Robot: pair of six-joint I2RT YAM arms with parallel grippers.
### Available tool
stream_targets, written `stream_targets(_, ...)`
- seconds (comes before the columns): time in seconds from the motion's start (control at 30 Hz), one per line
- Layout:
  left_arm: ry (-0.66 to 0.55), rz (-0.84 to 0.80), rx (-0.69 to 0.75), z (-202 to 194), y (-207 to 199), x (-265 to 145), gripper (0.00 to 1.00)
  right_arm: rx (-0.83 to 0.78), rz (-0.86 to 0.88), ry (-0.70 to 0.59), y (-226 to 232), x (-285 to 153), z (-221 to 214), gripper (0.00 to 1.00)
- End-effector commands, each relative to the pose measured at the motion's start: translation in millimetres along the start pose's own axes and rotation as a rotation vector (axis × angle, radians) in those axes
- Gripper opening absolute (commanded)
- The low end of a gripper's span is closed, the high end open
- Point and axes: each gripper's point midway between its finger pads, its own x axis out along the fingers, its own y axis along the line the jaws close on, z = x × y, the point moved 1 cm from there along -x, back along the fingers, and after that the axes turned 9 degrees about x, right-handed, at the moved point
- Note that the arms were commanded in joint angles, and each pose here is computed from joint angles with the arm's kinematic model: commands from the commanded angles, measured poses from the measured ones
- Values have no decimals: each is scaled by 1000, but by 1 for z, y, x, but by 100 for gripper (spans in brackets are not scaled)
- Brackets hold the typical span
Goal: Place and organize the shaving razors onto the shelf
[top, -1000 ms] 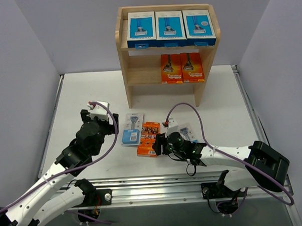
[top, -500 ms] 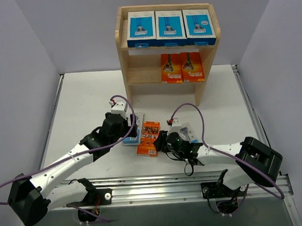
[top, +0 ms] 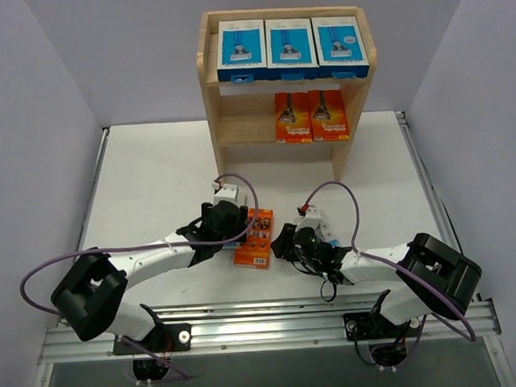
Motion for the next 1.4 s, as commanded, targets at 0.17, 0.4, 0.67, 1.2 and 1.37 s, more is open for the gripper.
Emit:
stream_targets(0.17, -5, 163, 36, 5, 19, 21, 82, 33, 68, -18, 13, 4, 6, 38)
stream_targets(0.4, 57, 215, -33, -16, 42, 34, 82, 26, 69, -7, 14, 7, 4, 38)
stream_targets(0.67, 23, 249, -51, 0, 59, 27, 82, 37, 74, -13, 16, 6, 7, 38)
stream_targets(1.2, -10, -65, -82, -7, -20, 21, 79, 109, 115, -17, 25, 6, 9, 38)
stream_targets(1.37, 5, -127, -117, -17, -34, 30, 79, 119, 113, -13, 21, 7, 6, 37)
